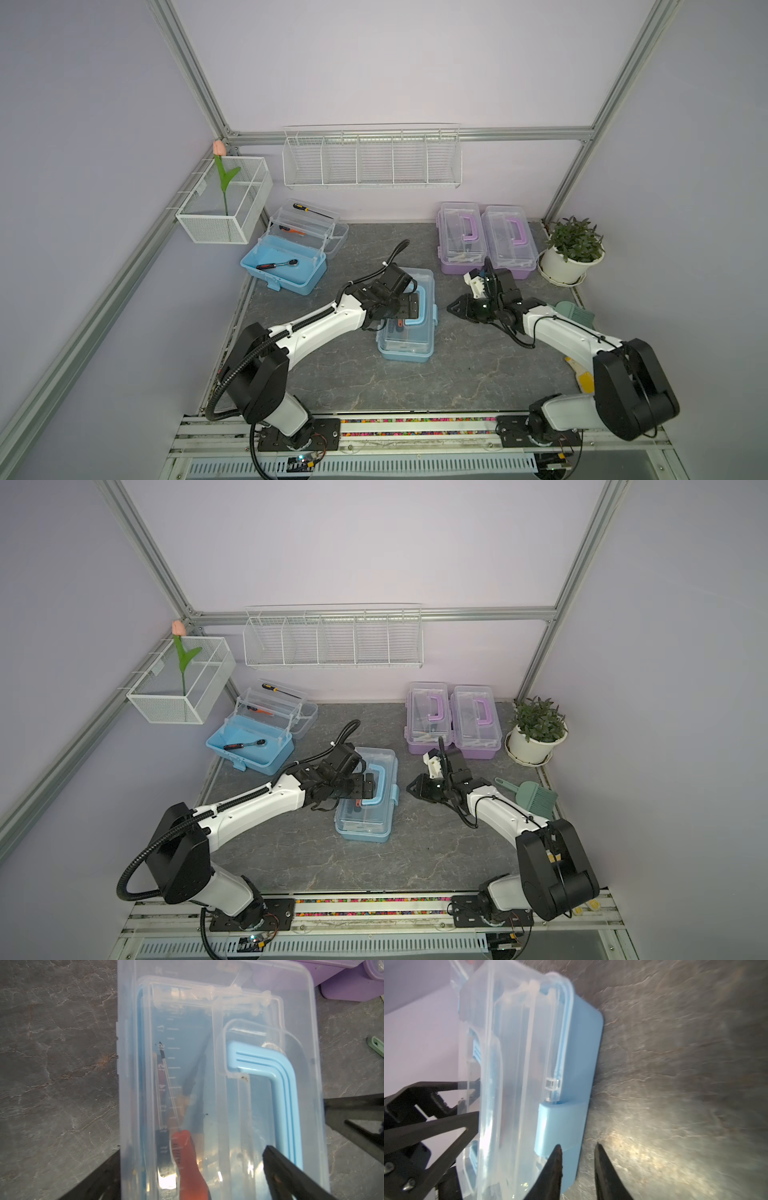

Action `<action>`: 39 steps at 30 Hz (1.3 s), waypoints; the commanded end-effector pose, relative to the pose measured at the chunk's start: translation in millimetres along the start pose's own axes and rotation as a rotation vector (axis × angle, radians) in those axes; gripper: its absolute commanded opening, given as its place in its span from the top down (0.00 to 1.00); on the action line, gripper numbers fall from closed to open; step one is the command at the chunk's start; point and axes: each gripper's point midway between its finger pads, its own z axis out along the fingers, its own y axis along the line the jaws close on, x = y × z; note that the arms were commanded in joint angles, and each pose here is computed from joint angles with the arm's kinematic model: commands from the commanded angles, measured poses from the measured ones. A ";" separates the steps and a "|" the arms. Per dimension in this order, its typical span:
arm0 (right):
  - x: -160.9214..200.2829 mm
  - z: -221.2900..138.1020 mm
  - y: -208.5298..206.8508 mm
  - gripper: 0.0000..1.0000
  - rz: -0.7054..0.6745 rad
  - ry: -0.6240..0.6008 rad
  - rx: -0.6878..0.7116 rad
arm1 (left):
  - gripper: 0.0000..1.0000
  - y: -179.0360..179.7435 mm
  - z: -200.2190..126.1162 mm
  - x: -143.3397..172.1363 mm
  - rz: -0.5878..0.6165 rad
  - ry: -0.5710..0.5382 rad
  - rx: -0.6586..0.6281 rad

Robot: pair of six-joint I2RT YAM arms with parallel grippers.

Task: Close toolboxes
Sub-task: Fasten the toolbox latch on the toolbox, then move the toolbox to the center of the board.

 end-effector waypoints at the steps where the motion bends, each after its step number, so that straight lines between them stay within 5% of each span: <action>1: 15.0 -2.1 -19.5 0.71 -0.053 0.050 0.123 | 0.01 1.7 4.5 35.2 0.029 0.126 -0.024; 15: 26.7 53.9 33.4 0.75 -0.104 0.158 -0.043 | 0.13 -3.7 8.5 34.7 0.020 0.133 -0.002; 28: 10.9 44.0 59.9 0.74 -0.137 0.112 -0.128 | 0.17 -7.6 16.6 36.9 0.040 0.150 0.009; 32: 4.9 29.8 42.5 0.73 -0.168 0.107 0.024 | 0.19 -1.1 14.1 35.9 0.052 0.144 -0.025; 39: -2.4 -21.0 20.7 0.56 -0.189 0.048 0.184 | 0.30 18.6 8.3 24.4 0.083 0.128 -0.130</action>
